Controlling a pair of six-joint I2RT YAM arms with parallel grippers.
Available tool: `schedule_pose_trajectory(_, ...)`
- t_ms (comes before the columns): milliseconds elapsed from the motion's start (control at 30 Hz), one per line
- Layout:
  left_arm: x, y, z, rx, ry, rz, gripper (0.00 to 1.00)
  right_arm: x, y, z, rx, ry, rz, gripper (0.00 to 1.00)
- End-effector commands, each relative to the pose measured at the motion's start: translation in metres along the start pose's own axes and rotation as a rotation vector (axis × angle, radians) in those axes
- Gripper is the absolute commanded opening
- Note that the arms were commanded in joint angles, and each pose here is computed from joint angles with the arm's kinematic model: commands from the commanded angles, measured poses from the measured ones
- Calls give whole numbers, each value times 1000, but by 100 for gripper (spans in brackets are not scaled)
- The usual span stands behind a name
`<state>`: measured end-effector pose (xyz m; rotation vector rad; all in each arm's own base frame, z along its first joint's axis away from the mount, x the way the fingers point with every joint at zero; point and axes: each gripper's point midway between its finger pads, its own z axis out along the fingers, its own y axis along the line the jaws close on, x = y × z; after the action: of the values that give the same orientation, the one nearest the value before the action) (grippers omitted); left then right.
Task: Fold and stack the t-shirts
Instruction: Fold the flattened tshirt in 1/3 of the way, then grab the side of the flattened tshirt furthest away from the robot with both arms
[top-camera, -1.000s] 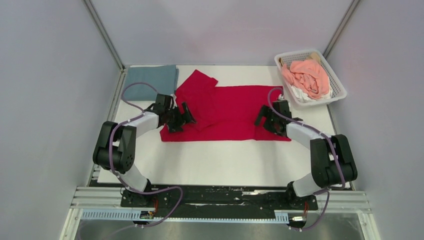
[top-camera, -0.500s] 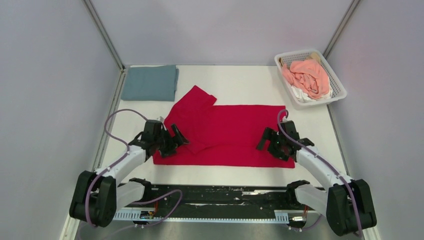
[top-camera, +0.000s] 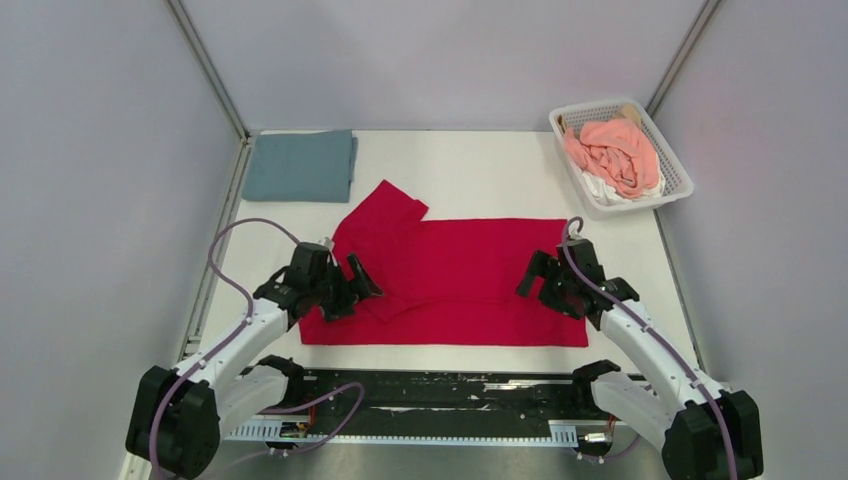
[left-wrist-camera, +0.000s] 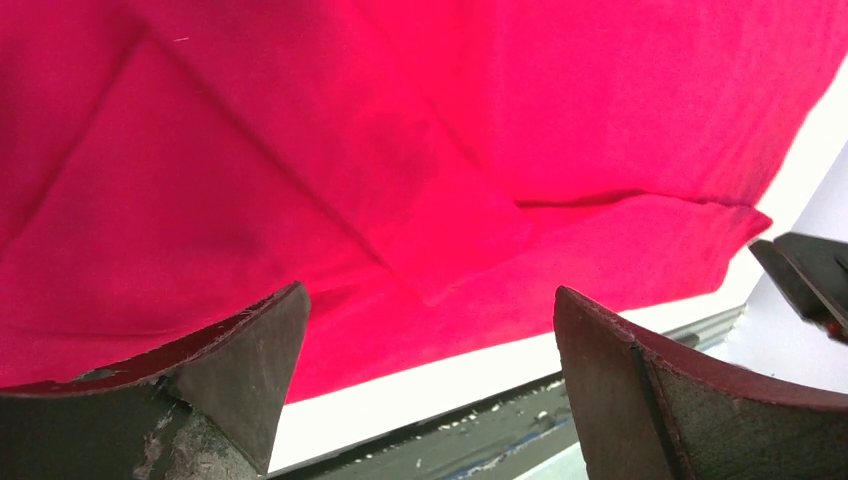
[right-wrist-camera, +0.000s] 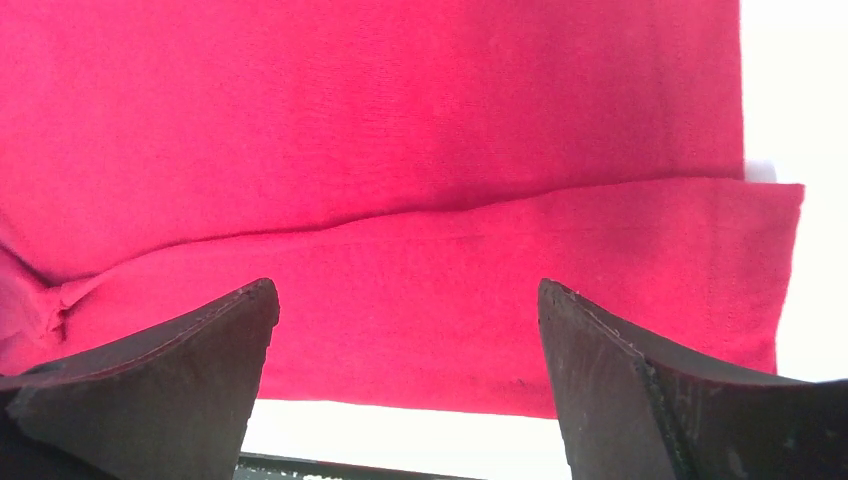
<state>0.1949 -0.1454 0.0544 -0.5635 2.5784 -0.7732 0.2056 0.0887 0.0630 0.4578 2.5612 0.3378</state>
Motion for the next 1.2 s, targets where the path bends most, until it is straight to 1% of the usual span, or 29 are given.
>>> schedule_pose_trajectory(0,-7,-38,-2,93,6,62,100,-9,21,-1,-101,-26,-34,100)
schedule_pose_trajectory(100,-4,-49,6,129,33,78,100,2,20,7,-113,14,-25,100)
schedule_pose_trajectory(267,-2,-47,20,80,80,93,100,5,17,11,-100,24,-21,100)
schedule_pose_trajectory(533,-5,-38,25,28,53,103,100,3,15,13,-82,23,-39,100)
schedule_pose_trajectory(600,-11,-39,23,0,49,121,100,-3,16,12,-78,3,-51,100)
schedule_pose_trajectory(733,-32,-51,10,-20,-25,178,100,-36,24,2,-59,-98,-65,100)
schedule_pose_trajectory(833,-59,-64,-1,-35,-122,220,100,-67,31,-7,-33,-190,-61,100)
schedule_pose_trajectory(867,-73,-76,-8,-31,-163,246,100,-78,34,-9,-26,-219,-58,100)
schedule_pose_trajectory(900,-83,-74,-4,-72,-181,253,100,-89,37,-11,-20,-250,-56,100)
schedule_pose_trajectory(933,-105,-86,-11,-91,-240,276,100,-99,40,-12,-11,-277,-51,100)
schedule_pose_trajectory(967,-114,-85,-3,-126,-237,280,100,-109,42,-12,0,-301,-47,100)
schedule_pose_trajectory(1000,-134,-93,2,-149,-257,288,100,-118,44,-12,12,-326,-40,100)
schedule_pose_trajectory(1033,-153,-108,0,-136,-286,289,100,-126,45,-10,30,-346,-32,100)
schedule_pose_trajectory(1067,-165,-100,15,-174,-266,275,100,-134,45,-8,45,-362,-27,100)
schedule_pose_trajectory(1100,-186,-119,14,-144,-298,277,100,-140,46,-6,59,-371,-28,100)
schedule_pose_trajectory(1133,-196,-107,37,-178,-258,270,100,-145,46,-4,71,-376,-28,100)
schedule_pose_trajectory(1167,-218,-123,36,-155,-290,274,100,-148,46,0,82,-375,-31,100)
